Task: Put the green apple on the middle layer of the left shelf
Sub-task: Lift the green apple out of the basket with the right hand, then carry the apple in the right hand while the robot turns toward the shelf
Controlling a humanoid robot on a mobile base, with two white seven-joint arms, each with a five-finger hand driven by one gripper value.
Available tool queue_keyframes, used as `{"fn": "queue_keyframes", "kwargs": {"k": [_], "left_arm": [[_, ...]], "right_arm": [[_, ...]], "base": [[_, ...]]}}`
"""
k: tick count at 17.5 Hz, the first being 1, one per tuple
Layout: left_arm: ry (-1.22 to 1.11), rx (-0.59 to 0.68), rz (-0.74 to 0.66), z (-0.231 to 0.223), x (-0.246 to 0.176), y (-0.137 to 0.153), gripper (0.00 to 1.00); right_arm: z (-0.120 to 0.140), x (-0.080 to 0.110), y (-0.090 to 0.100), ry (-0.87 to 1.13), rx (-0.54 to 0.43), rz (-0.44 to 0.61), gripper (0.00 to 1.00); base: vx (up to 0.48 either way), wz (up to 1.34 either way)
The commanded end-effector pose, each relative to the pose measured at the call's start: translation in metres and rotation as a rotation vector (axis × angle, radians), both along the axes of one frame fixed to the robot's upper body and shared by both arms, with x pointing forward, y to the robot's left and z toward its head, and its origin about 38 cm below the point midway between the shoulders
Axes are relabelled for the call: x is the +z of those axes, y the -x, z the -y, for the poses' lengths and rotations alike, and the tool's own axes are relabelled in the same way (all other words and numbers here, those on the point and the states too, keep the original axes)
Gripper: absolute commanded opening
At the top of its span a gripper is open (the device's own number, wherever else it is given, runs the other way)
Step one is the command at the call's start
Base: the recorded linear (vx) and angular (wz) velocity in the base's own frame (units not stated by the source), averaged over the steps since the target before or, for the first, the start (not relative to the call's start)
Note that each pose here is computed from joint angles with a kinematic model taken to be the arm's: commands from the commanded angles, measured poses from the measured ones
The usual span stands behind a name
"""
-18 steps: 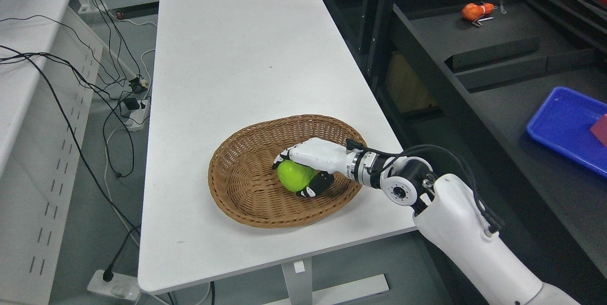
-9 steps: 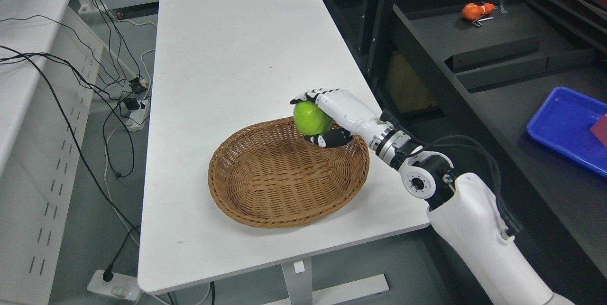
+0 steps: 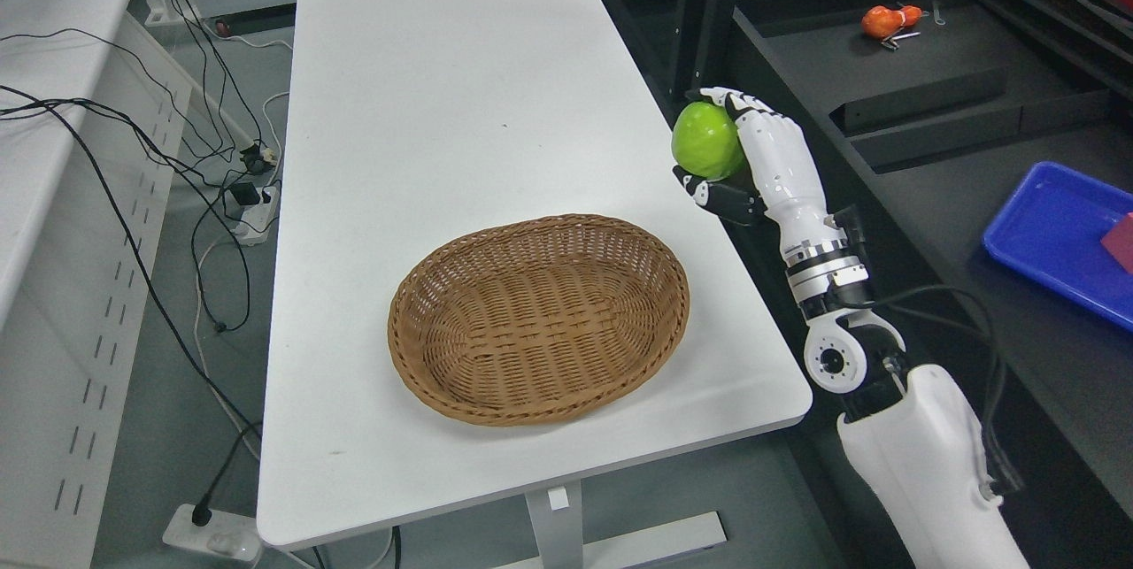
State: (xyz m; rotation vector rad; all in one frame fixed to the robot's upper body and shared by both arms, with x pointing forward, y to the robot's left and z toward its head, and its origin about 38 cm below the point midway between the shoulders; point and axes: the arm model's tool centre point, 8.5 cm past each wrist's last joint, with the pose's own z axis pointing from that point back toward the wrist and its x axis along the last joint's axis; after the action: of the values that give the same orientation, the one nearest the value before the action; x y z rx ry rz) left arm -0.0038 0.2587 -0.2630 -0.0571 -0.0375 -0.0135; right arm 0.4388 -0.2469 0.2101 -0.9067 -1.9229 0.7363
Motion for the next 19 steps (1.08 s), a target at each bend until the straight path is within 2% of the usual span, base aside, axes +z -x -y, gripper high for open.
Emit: {"fn": "queue_keyframes", "kwargs": {"k": [1, 3, 8, 14, 19], "left_arm": [[-0.018, 0.0, -0.002, -0.011, 0.001, 0.001, 1.0], [-0.018, -0.001, -0.001, -0.011, 0.001, 0.0, 1.0], [-0.018, -0.001, -0.001, -0.011, 0.001, 0.0, 1.0], [-0.018, -0.001, -0.001, -0.011, 0.001, 0.0, 1.0], [-0.018, -0.001, 0.001, -0.011, 0.001, 0.0, 1.0]], "right_arm": [[0.028, 0.002, 0.03, -0.104, -0.1, 0.044, 0.0], [0.027, -0.005, 0.035, -0.106, -0.097, 0.032, 0.01], [0.022, -0.007, 0.036, -0.111, -0.086, 0.029, 0.01], [-0.006, -0.04, 0.05, -0.093, 0.016, -0.08, 0.01], [0.0, -0.042, 0.051, -0.084, 0.013, -0.099, 0.01]], "base": [[0.0, 0.0], [0.0, 0.0], [-0.025, 0.0], [-0.142, 0.01], [-0.257, 0.05]]}}
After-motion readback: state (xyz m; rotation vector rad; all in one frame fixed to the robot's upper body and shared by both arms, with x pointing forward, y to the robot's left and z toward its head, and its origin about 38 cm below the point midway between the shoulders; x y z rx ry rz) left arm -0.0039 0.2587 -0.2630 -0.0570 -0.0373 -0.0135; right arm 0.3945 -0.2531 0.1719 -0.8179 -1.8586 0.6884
